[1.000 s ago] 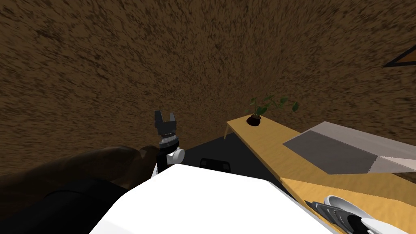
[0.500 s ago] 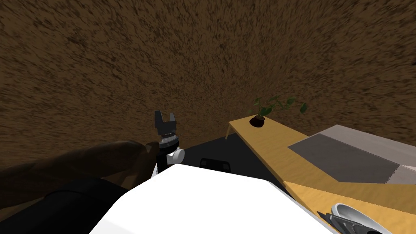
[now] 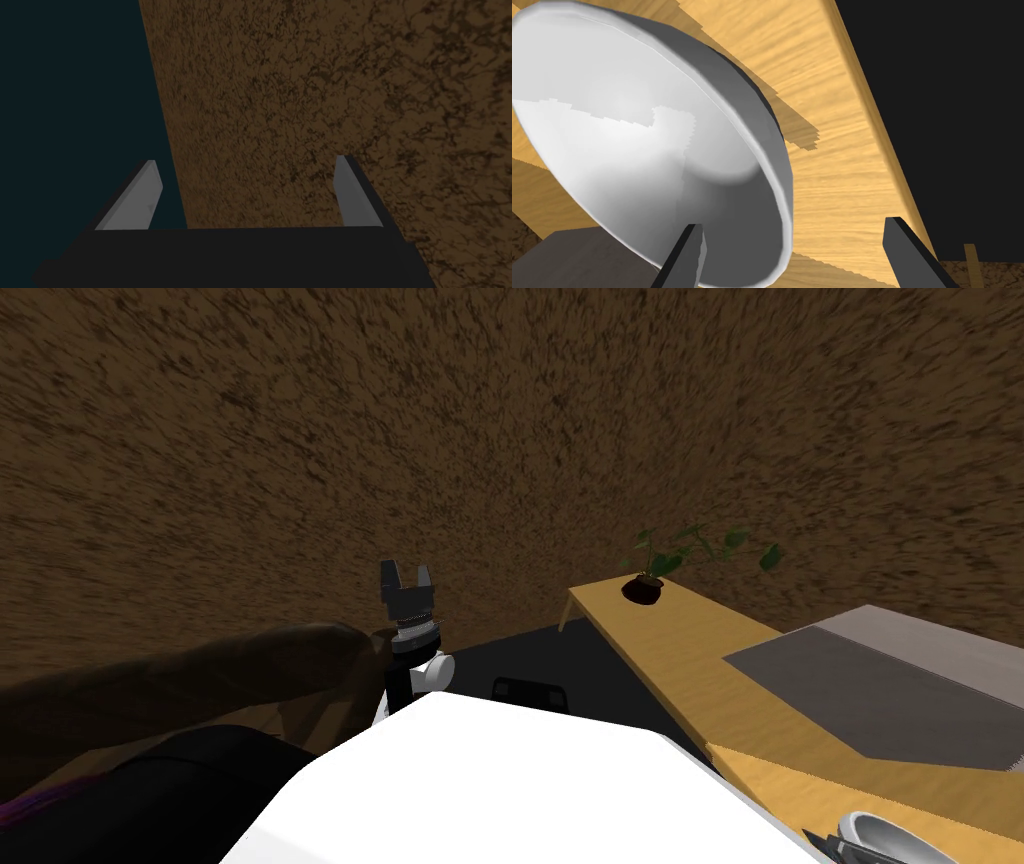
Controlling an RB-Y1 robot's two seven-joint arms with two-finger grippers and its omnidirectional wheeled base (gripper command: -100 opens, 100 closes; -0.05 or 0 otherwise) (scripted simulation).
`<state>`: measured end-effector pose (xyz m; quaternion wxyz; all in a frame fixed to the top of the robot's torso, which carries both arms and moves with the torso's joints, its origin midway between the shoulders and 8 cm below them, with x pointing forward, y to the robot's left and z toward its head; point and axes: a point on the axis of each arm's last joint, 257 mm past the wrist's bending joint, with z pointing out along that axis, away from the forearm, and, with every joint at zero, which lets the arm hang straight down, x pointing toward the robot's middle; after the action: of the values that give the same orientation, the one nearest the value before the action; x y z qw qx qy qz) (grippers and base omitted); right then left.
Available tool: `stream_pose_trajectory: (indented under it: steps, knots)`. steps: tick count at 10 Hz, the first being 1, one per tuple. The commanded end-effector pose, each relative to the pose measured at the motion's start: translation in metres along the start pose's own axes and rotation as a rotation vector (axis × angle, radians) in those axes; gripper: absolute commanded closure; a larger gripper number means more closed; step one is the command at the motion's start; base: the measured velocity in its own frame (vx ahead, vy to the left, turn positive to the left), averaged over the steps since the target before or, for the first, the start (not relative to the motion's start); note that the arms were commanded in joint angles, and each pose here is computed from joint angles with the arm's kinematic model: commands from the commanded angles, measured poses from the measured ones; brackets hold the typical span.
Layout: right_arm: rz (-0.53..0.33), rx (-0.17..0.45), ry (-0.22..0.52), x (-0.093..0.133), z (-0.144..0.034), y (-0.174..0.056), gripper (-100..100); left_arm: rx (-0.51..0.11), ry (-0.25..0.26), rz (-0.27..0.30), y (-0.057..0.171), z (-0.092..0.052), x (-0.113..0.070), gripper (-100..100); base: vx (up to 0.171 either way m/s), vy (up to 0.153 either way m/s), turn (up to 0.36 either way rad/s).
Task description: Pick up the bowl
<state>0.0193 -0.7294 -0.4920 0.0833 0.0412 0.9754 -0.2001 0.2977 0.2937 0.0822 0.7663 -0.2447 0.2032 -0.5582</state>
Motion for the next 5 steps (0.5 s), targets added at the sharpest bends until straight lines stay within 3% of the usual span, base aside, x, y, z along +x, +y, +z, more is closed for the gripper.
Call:
stream_pose_trajectory:
  steps: [1, 2, 3, 4, 5]
  knots:
    - [0.034, 0.003, -0.003, 0.001, -0.001, -0.001, -100, 0.000, 0.000, 0.000, 0.000, 0.000, 0.000, 0, -0.029, -0.007, -0.013]
    - [0.062, 0.003, -0.010, 0.000, -0.001, -0.001, -100, 0.000, 0.000, 0.000, 0.000, 0.000, 0.000, 0, -0.005, -0.002, -0.029]
    - [0.009, 0.035, 0.041, 0.029, -0.005, -0.013, -100, 0.000, 0.000, 0.000, 0.000, 0.000, 0.000, 0, -0.034, 0.006, 0.308]
    - [0.040, 0.035, 0.034, 0.027, -0.005, -0.013, -100, 0.000, 0.000, 0.000, 0.000, 0.000, 0.000, 0, -0.057, 0.004, 0.221]
    - [0.070, 0.036, 0.027, 0.025, -0.005, -0.013, -100, 0.000, 0.000, 0.000, 0.000, 0.000, 0.000, 0, -0.032, -0.001, -0.014]
